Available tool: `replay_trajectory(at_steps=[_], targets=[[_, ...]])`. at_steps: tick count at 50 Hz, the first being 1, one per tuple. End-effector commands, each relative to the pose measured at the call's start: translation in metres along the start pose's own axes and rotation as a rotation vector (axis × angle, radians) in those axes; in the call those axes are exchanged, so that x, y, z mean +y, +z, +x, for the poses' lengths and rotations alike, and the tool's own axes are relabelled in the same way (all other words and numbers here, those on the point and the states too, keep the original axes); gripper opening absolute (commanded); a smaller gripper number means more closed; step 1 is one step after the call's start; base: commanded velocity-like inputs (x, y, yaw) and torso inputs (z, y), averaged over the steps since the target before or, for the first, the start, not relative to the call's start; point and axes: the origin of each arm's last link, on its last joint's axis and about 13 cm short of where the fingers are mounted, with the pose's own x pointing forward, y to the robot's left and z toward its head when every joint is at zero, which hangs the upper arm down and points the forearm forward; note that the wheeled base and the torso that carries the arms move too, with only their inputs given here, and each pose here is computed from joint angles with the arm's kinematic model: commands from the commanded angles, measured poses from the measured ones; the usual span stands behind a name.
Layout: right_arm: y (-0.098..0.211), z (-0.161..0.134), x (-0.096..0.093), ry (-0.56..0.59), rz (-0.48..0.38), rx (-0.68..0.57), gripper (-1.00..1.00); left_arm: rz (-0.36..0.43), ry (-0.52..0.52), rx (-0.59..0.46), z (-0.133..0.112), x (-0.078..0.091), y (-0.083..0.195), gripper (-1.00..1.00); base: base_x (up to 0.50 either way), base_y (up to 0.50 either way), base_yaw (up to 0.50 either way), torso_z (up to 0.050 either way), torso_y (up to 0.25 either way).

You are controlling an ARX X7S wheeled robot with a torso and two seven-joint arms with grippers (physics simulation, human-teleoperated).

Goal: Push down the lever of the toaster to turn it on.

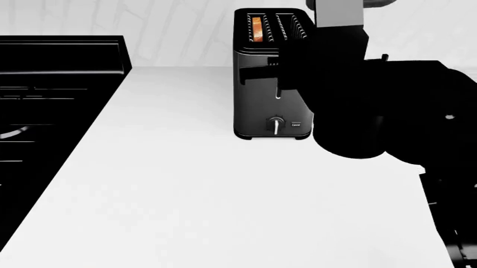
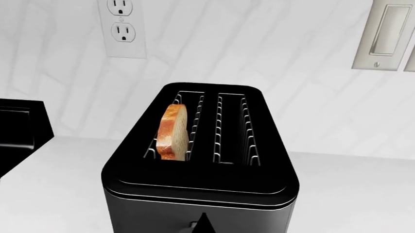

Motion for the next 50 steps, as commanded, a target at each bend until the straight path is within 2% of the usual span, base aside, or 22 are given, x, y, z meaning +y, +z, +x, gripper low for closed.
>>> replay_trajectory(at_steps=[1, 50], targets=[[-0.005, 0.009, 0.002, -0.008, 0.006, 0.01, -1.0, 0.0, 0.0, 0.0, 0.0, 0.0, 0.0, 1.0, 0.0, 0.0, 0.0, 0.0, 0.0], [-0.014, 0.022, 0.006, -0.017, 0.007, 0.021, -1.0, -0.001, 0.002, -0.002, 0.0, 0.0, 0.0, 1.0, 0.0, 0.0, 0.0, 0.0, 0.0]])
